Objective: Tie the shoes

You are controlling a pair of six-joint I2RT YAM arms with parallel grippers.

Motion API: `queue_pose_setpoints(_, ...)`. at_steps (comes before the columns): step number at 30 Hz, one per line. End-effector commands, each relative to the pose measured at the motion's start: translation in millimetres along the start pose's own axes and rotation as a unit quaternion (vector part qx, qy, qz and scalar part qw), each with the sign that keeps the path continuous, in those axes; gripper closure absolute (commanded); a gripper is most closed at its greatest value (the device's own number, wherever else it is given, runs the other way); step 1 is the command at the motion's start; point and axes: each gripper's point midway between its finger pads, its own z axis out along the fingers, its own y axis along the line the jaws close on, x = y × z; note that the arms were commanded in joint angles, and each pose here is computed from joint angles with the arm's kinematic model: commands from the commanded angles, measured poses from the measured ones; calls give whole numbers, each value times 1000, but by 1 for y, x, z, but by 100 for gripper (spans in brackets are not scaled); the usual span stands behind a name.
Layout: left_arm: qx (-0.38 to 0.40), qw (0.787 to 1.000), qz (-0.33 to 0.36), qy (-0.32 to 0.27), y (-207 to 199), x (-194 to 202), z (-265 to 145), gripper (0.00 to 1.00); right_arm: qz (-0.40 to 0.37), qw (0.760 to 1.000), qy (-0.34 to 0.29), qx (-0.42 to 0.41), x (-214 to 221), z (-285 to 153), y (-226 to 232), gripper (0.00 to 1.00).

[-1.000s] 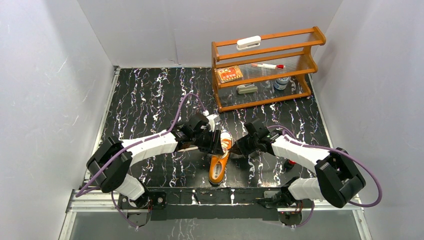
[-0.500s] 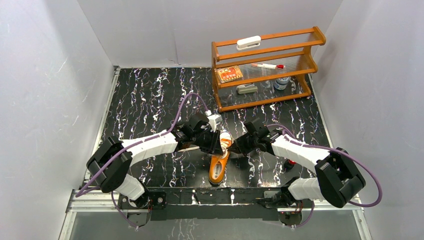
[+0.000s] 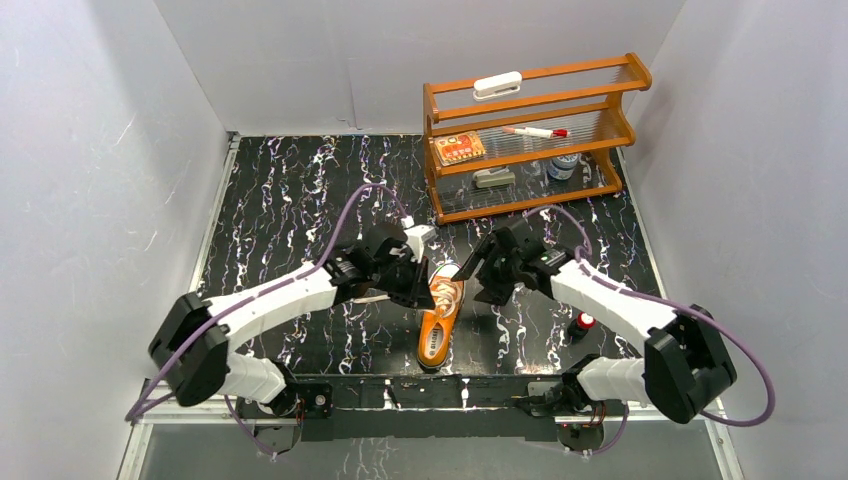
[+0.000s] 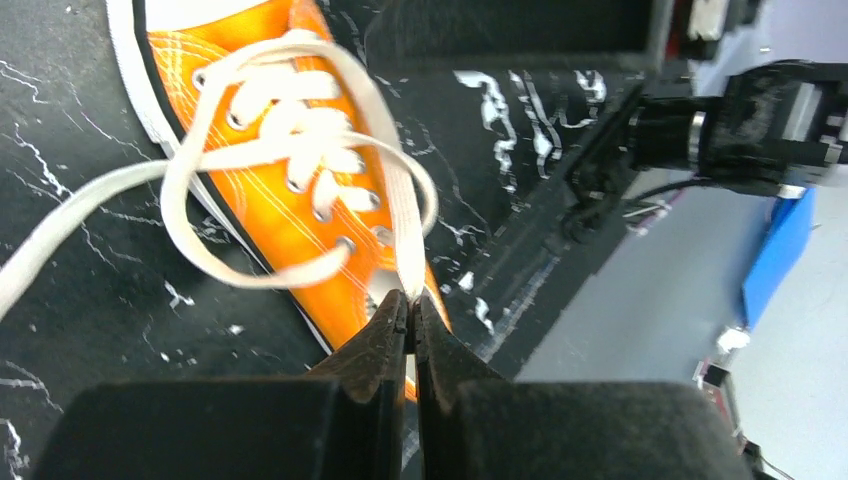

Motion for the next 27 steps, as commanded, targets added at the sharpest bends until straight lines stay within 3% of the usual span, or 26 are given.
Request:
queue_pose_setpoints(1, 41, 999, -7, -23, -37, -10, -46, 100, -226, 972, -56, 15, -27, -42, -2, 17)
queue_pose_setpoints(6, 152, 988, 13, -5, -89, -16, -72, 100, -229, 967, 110, 22, 13, -63, 8, 2)
queue_pose_setpoints(9, 223, 974, 35, 12, -114, -14, -82, 100, -174, 963, 205, -15, 39, -69, 32, 1)
queue_pose_setpoints(16, 253, 965, 68, -10, -126, -22, -91, 100, -116, 943, 313, 18, 64, -58, 31, 2)
queue_pose_setpoints(21, 256, 965, 64, -17, -128, -25, -93, 100, -106, 941, 321, 13, 72, -61, 27, 13)
queue_pose_setpoints(24, 256, 964, 66, -22, -129, -26, -94, 100, -103, 938, 330, 13, 75, -67, 27, 15)
queue_pose_setpoints(27, 254, 964, 73, -29, -129, -28, -94, 100, -60, 930, 363, -7, 86, -66, 29, 32)
